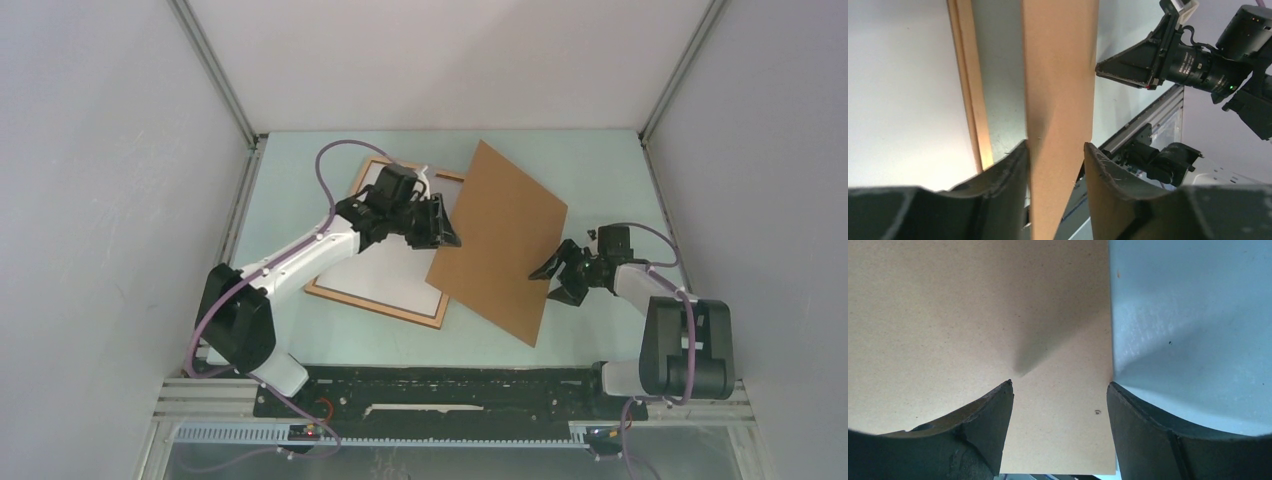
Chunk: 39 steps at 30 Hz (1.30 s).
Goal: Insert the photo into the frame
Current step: Pick up the photo frame item at the center of the board.
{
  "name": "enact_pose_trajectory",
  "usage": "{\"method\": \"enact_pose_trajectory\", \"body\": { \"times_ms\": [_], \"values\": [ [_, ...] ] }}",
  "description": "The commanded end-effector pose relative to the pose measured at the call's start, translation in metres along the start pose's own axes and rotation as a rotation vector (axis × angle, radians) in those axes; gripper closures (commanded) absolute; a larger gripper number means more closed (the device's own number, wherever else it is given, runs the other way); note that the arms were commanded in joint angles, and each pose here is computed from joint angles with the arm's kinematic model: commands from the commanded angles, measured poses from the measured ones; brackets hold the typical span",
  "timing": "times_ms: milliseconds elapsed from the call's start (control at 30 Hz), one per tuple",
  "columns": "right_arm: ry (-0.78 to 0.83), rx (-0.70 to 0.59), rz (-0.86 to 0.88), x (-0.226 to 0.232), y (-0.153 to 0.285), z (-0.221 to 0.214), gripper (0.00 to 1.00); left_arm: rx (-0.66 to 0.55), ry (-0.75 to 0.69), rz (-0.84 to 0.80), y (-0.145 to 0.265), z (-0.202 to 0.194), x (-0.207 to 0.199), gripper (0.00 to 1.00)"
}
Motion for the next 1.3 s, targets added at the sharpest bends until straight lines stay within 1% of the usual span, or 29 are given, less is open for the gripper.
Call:
{"method": "enact_pose_trajectory", "body": {
  "times_ms": [0, 67, 167, 333, 367, 400, 467, 533, 633, 700, 833, 933, 1000, 1167, 1267],
  "values": [
    [0.023, -0.038, -0.002, 0.003, 0.008, -0.001, 0.24, -0.053, -0.082, -0.082, 0.024, 0.006, -0.035, 0.48],
    [0.013, -0.033, 0.003, 0.003, 0.007, -0.002, 0.23, -0.054, -0.075, -0.06, 0.025, 0.006, -0.035, 0.48],
    [0.007, -0.028, 0.019, 0.005, 0.006, -0.003, 0.24, -0.028, -0.064, -0.09, 0.026, 0.002, -0.041, 0.56],
    [0.005, -0.034, 0.034, 0.008, 0.005, -0.007, 0.23, 0.015, -0.074, -0.122, 0.026, -0.004, -0.055, 0.58],
    [0.007, -0.033, 0.034, 0.008, 0.005, -0.008, 0.23, 0.018, -0.073, -0.128, 0.024, -0.005, -0.057, 0.61],
    [0.009, -0.031, 0.032, 0.008, 0.005, -0.009, 0.24, 0.017, -0.078, -0.129, 0.023, -0.006, -0.06, 0.64],
    [0.013, -0.026, 0.028, 0.006, 0.005, -0.012, 0.23, 0.015, -0.082, -0.11, 0.02, -0.005, -0.06, 0.77],
    [0.024, -0.023, 0.015, 0.003, 0.006, -0.014, 0.24, 0.017, -0.076, -0.106, 0.019, -0.005, -0.061, 0.84],
    [0.032, -0.035, -0.004, 0.001, 0.01, -0.015, 0.24, 0.024, -0.095, -0.113, 0.021, -0.006, -0.066, 0.99],
    [0.036, -0.058, -0.024, 0.0, 0.014, -0.014, 0.24, 0.025, -0.122, -0.112, 0.026, -0.008, -0.071, 1.0],
    [0.079, -0.183, -0.089, 0.001, 0.033, -0.011, 0.22, -0.011, -0.196, -0.089, 0.047, -0.004, -0.083, 1.0],
    [0.121, -0.273, -0.115, 0.005, 0.048, -0.009, 0.22, -0.063, -0.246, -0.045, 0.065, -0.001, -0.09, 1.0],
    [0.142, -0.306, -0.111, 0.008, 0.055, -0.008, 0.21, -0.093, -0.257, -0.011, 0.073, 0.0, -0.092, 1.0],
    [0.147, -0.308, -0.083, 0.011, 0.058, -0.003, 0.21, -0.134, -0.297, 0.034, 0.087, 0.004, -0.1, 1.0],
    [0.151, -0.287, -0.094, 0.009, 0.056, 0.001, 0.21, -0.164, -0.393, 0.096, 0.099, 0.006, -0.112, 1.0]
  ]
}}
Point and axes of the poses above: each gripper's point midway between its finger pads, its own y axis back along the fingers, its own x axis along the line the jaws close on, z = x × y, the point moved 9 cm from there along y, back along the fingers, and after that the axes turned 5 degrees about y, right-handed, at the moved point
